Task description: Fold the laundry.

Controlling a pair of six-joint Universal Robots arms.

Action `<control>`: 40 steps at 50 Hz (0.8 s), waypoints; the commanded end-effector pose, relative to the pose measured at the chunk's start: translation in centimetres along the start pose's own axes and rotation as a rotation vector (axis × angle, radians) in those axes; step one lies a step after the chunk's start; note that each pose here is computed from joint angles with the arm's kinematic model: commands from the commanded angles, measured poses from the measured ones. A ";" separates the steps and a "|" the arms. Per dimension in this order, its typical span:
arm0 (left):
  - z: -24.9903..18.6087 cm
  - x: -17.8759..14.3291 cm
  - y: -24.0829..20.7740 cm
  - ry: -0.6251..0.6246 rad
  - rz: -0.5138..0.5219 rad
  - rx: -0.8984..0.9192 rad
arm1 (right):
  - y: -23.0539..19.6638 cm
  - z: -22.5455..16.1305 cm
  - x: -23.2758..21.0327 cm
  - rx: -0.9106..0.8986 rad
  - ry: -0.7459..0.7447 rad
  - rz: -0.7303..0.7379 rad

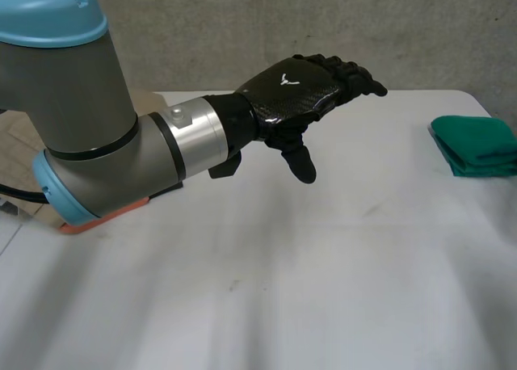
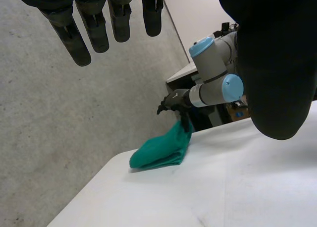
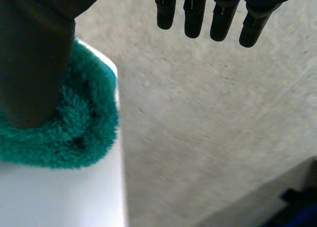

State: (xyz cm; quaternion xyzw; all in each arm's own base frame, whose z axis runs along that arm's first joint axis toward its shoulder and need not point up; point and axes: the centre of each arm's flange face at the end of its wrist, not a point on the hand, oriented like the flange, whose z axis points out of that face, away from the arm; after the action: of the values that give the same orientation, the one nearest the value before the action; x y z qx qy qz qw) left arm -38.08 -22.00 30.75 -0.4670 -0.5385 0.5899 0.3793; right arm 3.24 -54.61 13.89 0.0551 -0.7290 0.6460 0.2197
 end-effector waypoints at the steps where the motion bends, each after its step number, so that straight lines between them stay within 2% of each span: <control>1: 0.0 -0.8 -0.6 -0.061 0.008 0.012 | -2.9 -2.8 -0.6 -0.014 -0.050 -0.150; 4: 0.0 -1.9 -1.2 -0.136 0.013 0.030 | -5.9 -5.8 -2.4 0.080 -0.142 -0.152; 7: -0.3 -4.1 -2.1 -0.278 0.025 0.064 | -8.3 -9.6 -3.8 0.194 -0.256 -0.164; 9: -1.5 -7.7 -2.4 -0.475 0.046 0.074 | -9.2 -12.4 -4.8 0.248 -0.332 -0.181; 11: -2.6 -10.0 -2.4 -0.598 0.058 0.067 | -9.8 -14.5 -5.5 0.276 -0.377 -0.192; 12: -4.0 -12.6 -2.0 -0.720 0.073 0.049 | -10.0 -16.8 -6.3 0.280 -0.430 -0.208; 14: -5.7 -15.4 -1.2 -0.866 0.130 -0.008 | -10.1 -20.2 -7.5 0.267 -0.507 -0.229; 16: -6.6 -17.1 0.1 -0.935 0.206 -0.086 | -10.1 -22.3 -8.1 0.251 -0.553 -0.244; 17: -7.1 -17.8 0.8 -0.958 0.238 -0.127 | -10.2 -23.6 -8.4 0.242 -0.583 -0.253; 20: -8.6 -21.1 5.4 -1.018 0.425 -0.368 | -9.8 -28.4 -9.3 0.192 -0.693 -0.295; 23: -10.8 -24.1 8.4 -1.081 0.498 -0.499 | -9.0 -30.5 -9.3 0.162 -0.739 -0.318; 24: -12.3 -26.1 10.2 -1.125 0.527 -0.544 | -8.9 -31.0 -9.3 0.158 -0.746 -0.320; 27: -14.2 -29.2 13.7 -1.178 0.556 -0.565 | -8.4 -31.9 -9.0 0.145 -0.761 -0.321; 29: -14.6 -30.0 15.3 -1.177 0.564 -0.564 | -8.0 -32.2 -9.1 0.134 -0.770 -0.324; 33: -14.7 -32.0 19.2 -1.109 0.585 -0.527 | -7.6 -32.3 -9.0 0.120 -0.769 -0.327; 37: -14.2 -31.8 19.9 -1.078 0.591 -0.545 | -7.1 -32.5 -9.0 0.103 -0.771 -0.328; 40: -13.1 -30.9 17.6 -1.085 0.610 -0.518 | -6.9 -32.6 -8.8 0.101 -0.769 -0.327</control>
State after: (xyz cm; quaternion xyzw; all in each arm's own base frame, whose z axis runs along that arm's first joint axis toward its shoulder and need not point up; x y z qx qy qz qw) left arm -13.96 -50.82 16.26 -0.3022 -0.6332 0.6634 -0.2603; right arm 22.14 -26.17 19.39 0.4210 -0.7028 0.5729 0.0261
